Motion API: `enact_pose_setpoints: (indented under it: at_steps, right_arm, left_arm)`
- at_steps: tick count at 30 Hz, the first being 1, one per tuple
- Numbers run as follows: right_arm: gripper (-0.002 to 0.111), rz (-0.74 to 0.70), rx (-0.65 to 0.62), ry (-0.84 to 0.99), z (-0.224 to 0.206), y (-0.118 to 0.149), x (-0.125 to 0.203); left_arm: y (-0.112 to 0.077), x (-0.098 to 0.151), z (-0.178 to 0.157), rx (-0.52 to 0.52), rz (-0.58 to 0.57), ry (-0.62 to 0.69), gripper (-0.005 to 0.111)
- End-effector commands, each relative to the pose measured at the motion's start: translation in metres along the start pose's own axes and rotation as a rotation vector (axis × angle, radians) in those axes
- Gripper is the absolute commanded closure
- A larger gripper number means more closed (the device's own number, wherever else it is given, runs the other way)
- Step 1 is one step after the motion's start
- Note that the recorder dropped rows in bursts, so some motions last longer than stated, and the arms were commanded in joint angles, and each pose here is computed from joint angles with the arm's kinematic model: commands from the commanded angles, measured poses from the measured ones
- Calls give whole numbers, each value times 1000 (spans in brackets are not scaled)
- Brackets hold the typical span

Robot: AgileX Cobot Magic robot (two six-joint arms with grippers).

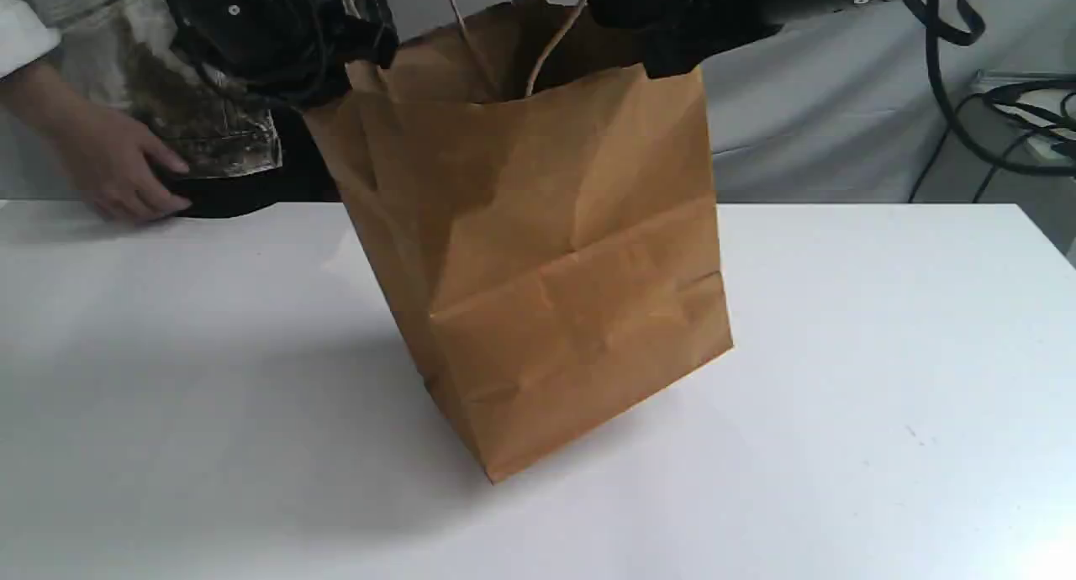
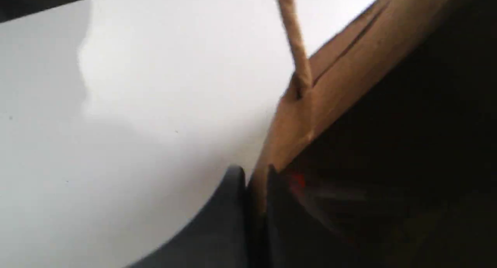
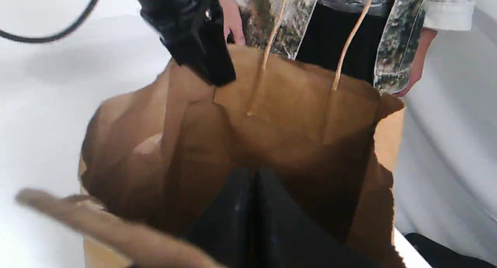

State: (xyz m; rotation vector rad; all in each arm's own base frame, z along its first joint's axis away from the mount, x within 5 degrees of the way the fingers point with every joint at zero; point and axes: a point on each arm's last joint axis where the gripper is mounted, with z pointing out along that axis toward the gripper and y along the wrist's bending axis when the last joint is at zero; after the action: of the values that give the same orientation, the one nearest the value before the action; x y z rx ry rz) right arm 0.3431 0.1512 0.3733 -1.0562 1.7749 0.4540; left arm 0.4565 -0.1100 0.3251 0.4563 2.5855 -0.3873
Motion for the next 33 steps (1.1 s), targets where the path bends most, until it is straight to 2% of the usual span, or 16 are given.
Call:
enact_pose_setpoints:
  at_steps: [1,4,10,13,18,20,22,26,28,31,33]
  right_arm:
    - [108,4,-16,71,1,5,6]
    - [108,21,-26,91,4,11,14]
    - [108,37,-2,118,8,21,33]
    - [108,33,8,108,4,22,30]
    - [108,73,7,80,2,23,26]
    - [100,88,1,71,2,23,26]
    - [86,88,-1,71,2,24,26]
    - [53,88,-3,72,2,24,26]
    - [43,88,-1,72,2,24,26]
    - [40,87,18,64,2,22,25]
    - [40,83,25,58,1,22,24]
  left_arm:
    - [0,-2,-12,-13,9,-32,107]
    - [-3,-3,-19,0,8,-49,107]
    - [-21,-4,-26,0,52,-60,107]
    - [-27,-3,-12,13,56,-34,107]
    - [-24,-1,8,27,9,6,107]
    - [-23,-1,10,27,10,10,104]
    - [-22,-1,10,20,23,11,98]
    - [-22,-1,10,19,36,11,81]
    - [-22,-1,10,19,36,11,70]
    - [-22,-1,10,19,36,11,55]
    - [-23,-1,8,18,37,6,50]
